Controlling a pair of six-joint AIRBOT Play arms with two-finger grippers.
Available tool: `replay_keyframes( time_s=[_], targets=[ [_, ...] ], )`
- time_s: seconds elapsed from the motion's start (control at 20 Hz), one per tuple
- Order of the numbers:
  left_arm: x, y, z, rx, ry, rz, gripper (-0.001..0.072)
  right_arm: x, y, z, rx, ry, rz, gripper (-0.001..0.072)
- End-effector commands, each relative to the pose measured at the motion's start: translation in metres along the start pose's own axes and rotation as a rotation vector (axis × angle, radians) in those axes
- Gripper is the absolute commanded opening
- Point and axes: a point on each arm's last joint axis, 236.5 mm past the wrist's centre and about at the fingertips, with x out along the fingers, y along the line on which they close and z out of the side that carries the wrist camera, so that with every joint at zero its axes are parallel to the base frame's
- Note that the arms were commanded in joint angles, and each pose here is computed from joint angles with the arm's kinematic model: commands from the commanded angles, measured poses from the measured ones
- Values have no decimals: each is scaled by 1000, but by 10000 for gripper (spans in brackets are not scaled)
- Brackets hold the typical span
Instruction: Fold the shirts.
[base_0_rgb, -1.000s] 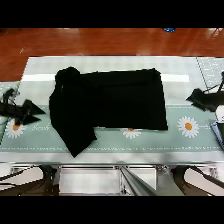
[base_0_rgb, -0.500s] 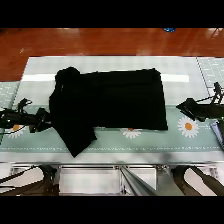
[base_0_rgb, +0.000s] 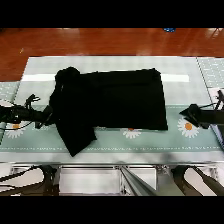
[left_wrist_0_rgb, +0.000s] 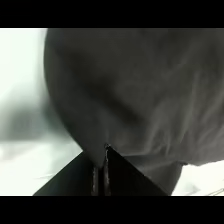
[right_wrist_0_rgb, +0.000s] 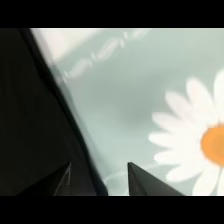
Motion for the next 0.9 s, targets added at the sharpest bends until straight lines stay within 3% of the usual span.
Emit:
replay_keyframes(
  time_s=[0.0, 0.45, 0.6, 0.7, 0.85],
  targets=[
    [-4, -8, 2, 21, 7, -17, 21, 18, -6, -44, 36, 135, 11, 408],
    [0, -14, -1, 43, 19, -15, 20, 85, 44, -64, -15, 282, 96, 390],
    [-5, -26, 7, 47, -4, -47, 21, 89, 96, -36, -157, 230, 169, 28],
    [-26, -55, 27, 87, -63, -111, 21, 65, 142, -7, -274, 182, 230, 31],
    [-111, -155, 75, 231, -288, -311, 21, -16, 225, 60, -450, 14, 324, 31]
  ],
)
